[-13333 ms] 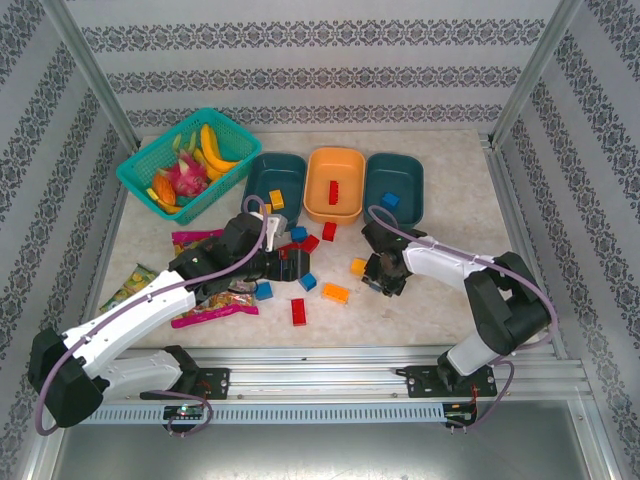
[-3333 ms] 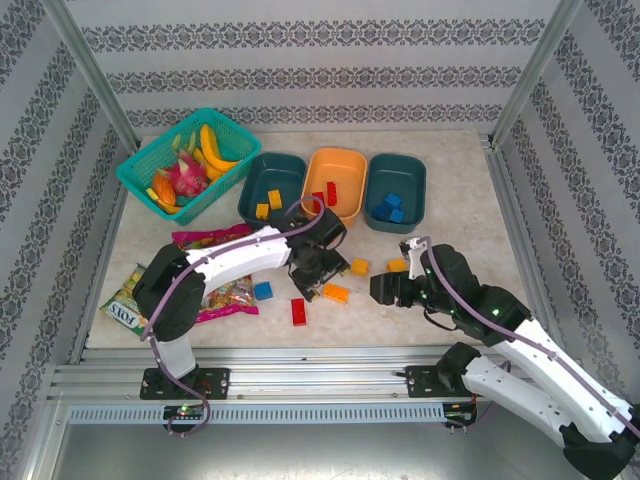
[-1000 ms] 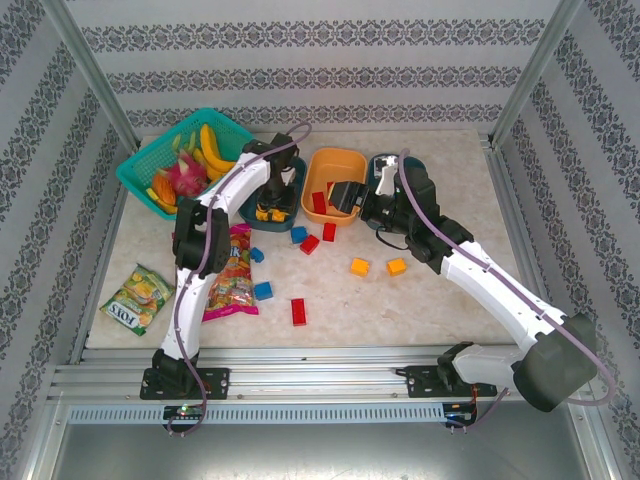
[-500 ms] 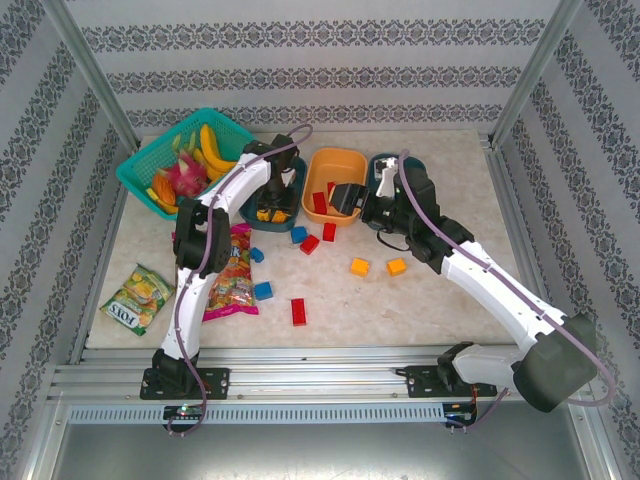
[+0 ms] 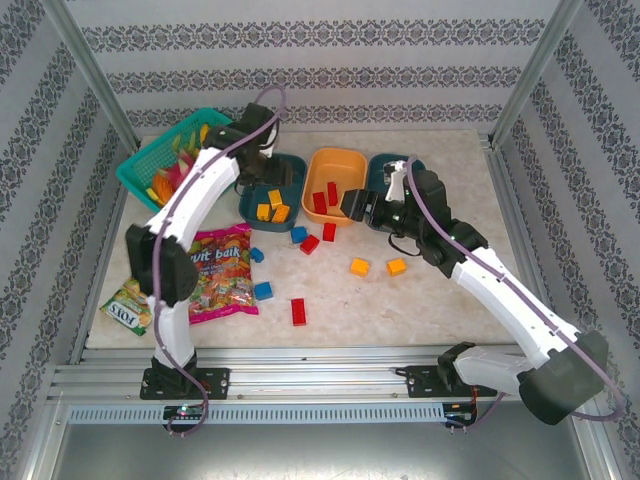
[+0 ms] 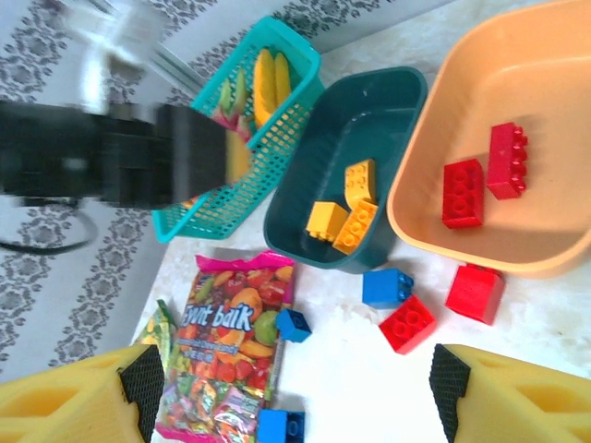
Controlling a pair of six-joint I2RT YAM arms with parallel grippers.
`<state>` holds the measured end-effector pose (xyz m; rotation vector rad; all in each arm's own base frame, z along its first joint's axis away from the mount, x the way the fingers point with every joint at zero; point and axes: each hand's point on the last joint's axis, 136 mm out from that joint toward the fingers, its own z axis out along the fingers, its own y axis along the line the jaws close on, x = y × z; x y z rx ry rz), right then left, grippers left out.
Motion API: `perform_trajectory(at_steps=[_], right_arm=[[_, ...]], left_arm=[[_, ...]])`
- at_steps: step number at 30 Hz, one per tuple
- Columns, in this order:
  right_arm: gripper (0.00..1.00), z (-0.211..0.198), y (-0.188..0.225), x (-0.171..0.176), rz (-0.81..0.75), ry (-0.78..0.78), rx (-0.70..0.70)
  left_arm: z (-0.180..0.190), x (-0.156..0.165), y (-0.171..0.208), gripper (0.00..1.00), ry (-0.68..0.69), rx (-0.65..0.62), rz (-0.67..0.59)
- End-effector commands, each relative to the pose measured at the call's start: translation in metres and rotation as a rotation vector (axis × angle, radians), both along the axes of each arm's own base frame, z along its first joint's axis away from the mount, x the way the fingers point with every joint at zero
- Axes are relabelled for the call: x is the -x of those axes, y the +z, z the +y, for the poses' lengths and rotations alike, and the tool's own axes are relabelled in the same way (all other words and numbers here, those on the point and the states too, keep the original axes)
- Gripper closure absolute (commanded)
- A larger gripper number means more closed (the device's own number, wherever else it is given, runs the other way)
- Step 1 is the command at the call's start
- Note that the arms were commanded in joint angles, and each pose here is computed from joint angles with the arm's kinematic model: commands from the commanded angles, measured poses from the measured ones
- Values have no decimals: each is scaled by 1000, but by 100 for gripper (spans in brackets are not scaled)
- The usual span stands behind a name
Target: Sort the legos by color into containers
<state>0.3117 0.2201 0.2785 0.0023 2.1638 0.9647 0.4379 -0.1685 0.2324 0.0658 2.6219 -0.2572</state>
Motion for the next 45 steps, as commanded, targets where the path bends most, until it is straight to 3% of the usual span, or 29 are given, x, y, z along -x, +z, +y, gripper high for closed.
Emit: perform_trajectory(at_steps=[1,9,14,20,32,40,45], right_arm=[[23,0,-5,14,-11,18,131],[26,31,-62,55,119,107,342],[26,60,-102,87,224,162,426],[28,84,-158,114,447,150,558],[29,131,-226,129,623,91,696],[31,141,-244,138,675,75,727],[40,137,-256,139,686,65,752]], left_arm=[[-18,22,34,29,2,129,-98],[-33,136,53,23,-144,294,-139],[0,207,44,17,-128,339,-126],[34,264,38,15,-65,384,-125],[54,318,29,15,-84,446,-110],[52,325,28,15,-106,467,-101],[48,325,26,15,-117,483,-96]])
